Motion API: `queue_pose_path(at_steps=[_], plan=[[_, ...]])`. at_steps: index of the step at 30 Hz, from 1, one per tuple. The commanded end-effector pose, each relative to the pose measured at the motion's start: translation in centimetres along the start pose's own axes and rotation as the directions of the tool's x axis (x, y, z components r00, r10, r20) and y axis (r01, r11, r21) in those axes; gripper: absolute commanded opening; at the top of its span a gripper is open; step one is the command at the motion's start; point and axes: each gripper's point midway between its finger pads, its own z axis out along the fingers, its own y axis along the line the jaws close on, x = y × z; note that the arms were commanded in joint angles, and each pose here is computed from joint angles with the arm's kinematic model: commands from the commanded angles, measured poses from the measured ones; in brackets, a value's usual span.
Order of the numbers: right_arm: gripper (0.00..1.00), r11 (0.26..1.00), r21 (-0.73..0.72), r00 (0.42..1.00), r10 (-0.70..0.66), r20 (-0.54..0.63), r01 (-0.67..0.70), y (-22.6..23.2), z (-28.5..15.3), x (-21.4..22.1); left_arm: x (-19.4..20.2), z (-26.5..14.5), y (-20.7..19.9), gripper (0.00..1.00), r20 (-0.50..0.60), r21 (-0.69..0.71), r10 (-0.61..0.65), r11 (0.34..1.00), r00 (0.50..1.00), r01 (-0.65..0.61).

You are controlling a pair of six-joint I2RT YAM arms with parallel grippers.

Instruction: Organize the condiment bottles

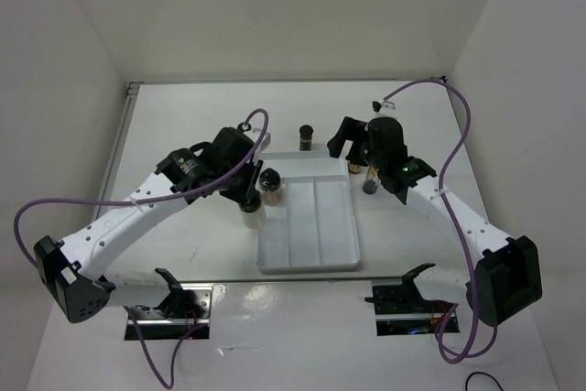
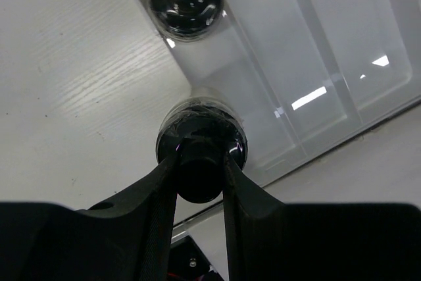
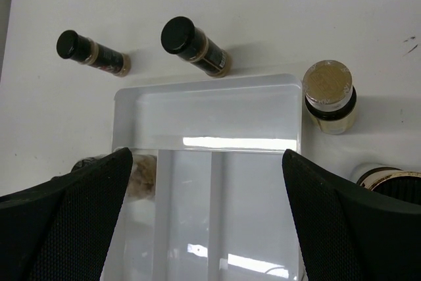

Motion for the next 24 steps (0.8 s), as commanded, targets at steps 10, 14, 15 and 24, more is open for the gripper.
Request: queue_pose_path(at_steps=[10, 14, 15, 24], plan=[[0.98, 1.000, -0.013, 0.995, 0.006, 0.103, -0.004, 1.1, -0.2, -3.6, -4.2, -0.6, -5.5, 0.00, 0.162, 0.124, -0.001, 0.992, 0.987, -0.020], [0.98, 1.000, -0.008, 0.995, 0.004, 0.096, -0.004, 0.8, -0.1, -3.2, -4.4, 0.3, -5.4, 0.00, 0.164, 0.106, 0.000, 0.994, 0.987, -0.017], [0.98, 1.000, 0.000, 0.995, 0.004, 0.100, -0.004, 0.7, -0.1, -3.3, -4.5, 0.6, -5.5, 0.00, 0.172, 0.109, -0.002, 0.994, 0.985, -0.017], [0.98, 1.000, 0.005, 0.996, 0.003, 0.093, -0.003, 0.5, 0.2, -2.9, -3.8, 3.3, -4.8, 0.00, 0.154, 0.050, -0.004, 0.999, 0.988, -0.003]])
